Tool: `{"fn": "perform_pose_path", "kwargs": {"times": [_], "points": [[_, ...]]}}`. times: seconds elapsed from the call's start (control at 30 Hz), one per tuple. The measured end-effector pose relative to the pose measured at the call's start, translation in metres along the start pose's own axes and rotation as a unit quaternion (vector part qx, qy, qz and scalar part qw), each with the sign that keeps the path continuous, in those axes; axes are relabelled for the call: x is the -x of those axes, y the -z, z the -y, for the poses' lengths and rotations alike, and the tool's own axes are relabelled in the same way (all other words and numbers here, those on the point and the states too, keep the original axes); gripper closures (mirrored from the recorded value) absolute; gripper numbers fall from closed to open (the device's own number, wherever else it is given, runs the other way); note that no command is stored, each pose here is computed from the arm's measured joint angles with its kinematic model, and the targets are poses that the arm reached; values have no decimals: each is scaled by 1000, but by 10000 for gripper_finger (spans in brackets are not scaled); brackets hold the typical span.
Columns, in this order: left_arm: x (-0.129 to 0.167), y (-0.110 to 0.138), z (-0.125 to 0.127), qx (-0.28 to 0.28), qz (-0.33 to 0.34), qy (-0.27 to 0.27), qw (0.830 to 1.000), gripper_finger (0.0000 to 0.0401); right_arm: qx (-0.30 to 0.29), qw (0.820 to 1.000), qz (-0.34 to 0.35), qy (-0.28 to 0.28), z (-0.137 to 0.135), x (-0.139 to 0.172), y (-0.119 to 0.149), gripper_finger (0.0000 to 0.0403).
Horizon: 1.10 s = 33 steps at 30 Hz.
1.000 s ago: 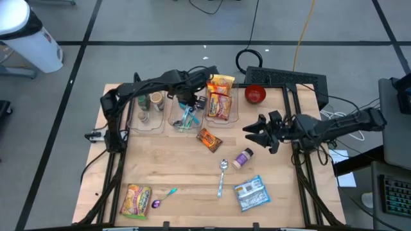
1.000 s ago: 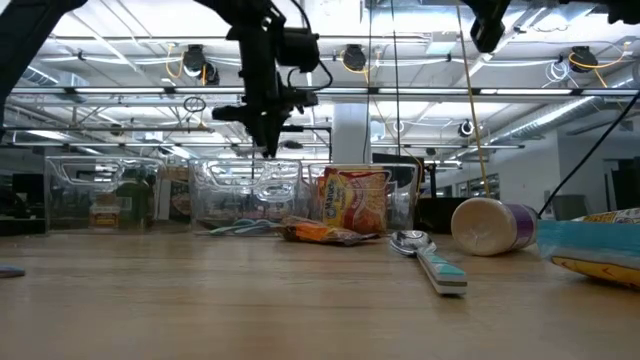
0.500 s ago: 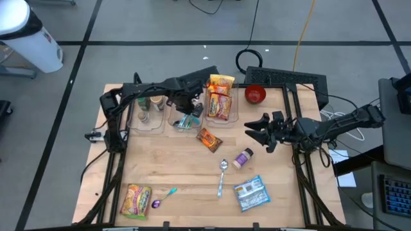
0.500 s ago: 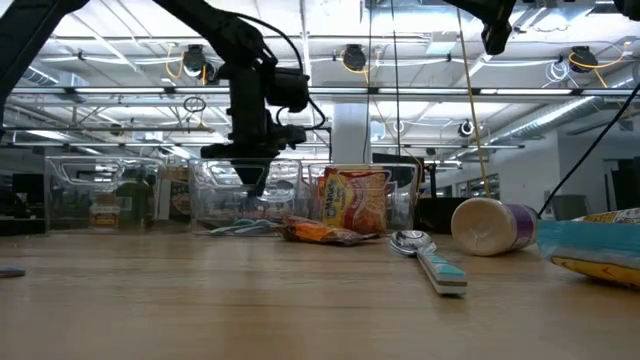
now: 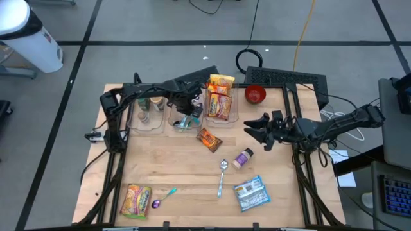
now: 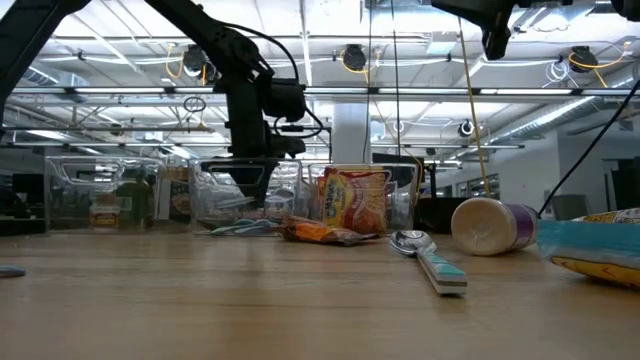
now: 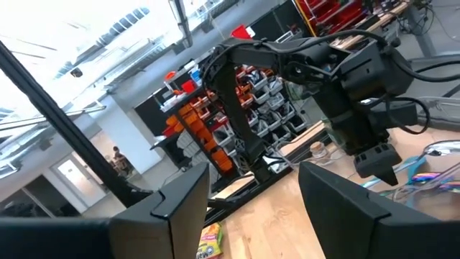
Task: Pick & Place Food Item
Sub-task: Put the left blue spoon into the middle transparent bin
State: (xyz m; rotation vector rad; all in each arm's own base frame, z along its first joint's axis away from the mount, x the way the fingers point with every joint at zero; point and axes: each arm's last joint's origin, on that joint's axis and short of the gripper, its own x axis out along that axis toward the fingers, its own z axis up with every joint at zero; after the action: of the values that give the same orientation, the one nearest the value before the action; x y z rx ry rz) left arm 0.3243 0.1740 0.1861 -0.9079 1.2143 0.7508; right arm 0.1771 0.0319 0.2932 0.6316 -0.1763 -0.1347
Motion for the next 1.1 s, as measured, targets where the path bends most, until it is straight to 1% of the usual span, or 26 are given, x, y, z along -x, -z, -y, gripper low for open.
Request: {"fn": "perform_pose_path", "kwargs": {"times": [0.23,0.57,0.7,0.8,1.03,1.1], "points": [[0,-1,-1,-11,4,-4,1000,368,-2,1000,-8,6,1,-3,4,195],[-25,0,-2,-22,-41,-15,999,368,-6,1000,-23,17,3,-11,13,195],[-27,1,1,-24,-38,-21,999,366,-11,999,-26,18,3,-11,14,195],[-27,1,1,-21,-30,-27,999,344,-11,999,-26,18,3,-11,14,195],[-27,-1,-1,-18,-32,-22,999,292,-12,999,-26,17,3,-11,14,195],[-24,-2,0,-18,-37,-13,999,280,-12,999,-26,17,3,-11,14,195]]}}
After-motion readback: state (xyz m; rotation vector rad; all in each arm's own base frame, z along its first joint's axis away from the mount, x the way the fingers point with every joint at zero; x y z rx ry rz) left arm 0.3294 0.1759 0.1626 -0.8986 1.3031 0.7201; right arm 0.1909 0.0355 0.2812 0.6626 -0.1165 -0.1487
